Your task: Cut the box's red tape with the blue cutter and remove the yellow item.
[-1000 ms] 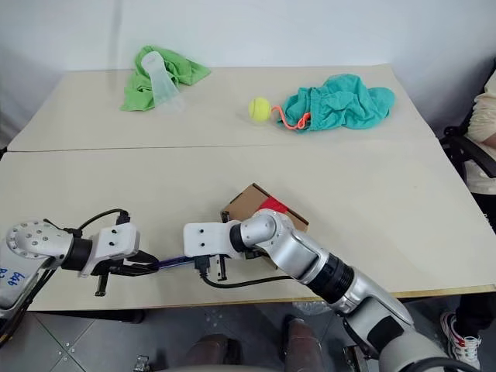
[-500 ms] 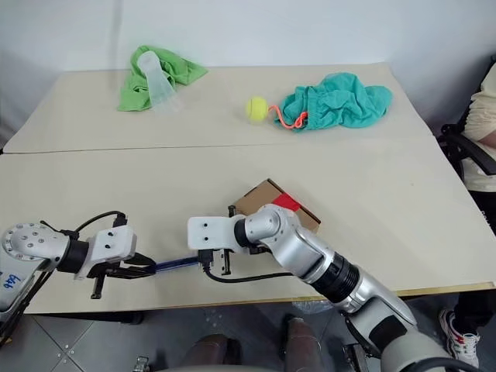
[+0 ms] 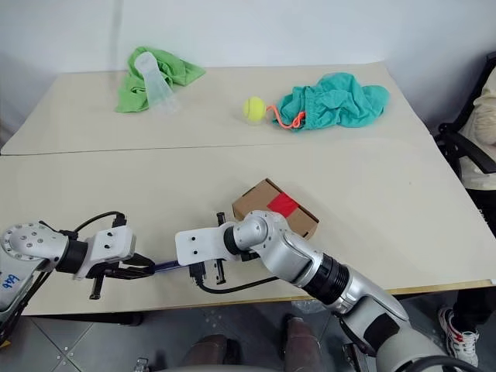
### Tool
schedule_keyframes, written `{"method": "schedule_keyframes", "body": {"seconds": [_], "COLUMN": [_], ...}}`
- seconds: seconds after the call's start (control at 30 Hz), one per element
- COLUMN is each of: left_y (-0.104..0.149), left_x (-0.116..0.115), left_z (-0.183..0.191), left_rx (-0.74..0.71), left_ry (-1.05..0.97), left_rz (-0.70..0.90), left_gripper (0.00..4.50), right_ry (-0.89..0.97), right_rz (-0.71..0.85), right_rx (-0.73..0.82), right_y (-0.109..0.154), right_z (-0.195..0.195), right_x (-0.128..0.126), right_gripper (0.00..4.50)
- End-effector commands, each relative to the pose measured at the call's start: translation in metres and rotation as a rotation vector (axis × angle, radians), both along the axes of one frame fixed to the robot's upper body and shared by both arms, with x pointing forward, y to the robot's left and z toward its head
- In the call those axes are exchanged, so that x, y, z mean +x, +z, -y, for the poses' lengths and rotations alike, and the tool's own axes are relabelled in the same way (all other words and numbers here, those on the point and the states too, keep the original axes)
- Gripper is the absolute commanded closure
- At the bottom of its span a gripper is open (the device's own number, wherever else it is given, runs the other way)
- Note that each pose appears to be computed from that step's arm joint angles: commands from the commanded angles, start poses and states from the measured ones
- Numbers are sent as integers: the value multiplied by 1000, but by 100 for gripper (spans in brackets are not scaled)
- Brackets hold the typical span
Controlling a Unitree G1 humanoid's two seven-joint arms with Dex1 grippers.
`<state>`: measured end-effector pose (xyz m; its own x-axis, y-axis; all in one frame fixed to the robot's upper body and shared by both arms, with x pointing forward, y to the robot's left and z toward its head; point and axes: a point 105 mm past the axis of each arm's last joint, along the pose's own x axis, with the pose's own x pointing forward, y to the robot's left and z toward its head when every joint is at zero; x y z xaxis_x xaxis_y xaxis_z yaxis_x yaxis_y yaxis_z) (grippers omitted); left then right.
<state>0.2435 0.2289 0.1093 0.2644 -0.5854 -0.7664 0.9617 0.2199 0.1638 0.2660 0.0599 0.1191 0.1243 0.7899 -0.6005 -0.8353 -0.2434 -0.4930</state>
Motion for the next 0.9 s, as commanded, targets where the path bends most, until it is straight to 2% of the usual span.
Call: {"method": "schedule_keyframes", "body": {"seconds": [0.03, 0.37, 0.9], "left_y": [-16, -15, -15], "left_x": [-5, -3, 2], "left_z": [-5, -5, -2], "left_rx": [40, 38, 28], "left_ry": [31, 34, 36], "left_rz": [-58, -54, -50], "left_gripper": [407, 407, 407], "right_ry": [44, 60, 42], "right_rz": [9, -37, -27], "right_rx": [0, 3, 13], "right_y": [1, -10, -10], "right_z": [-7, -16, -17], "right_x": [-7, -13, -4], "right_gripper": [447, 447, 447]}}
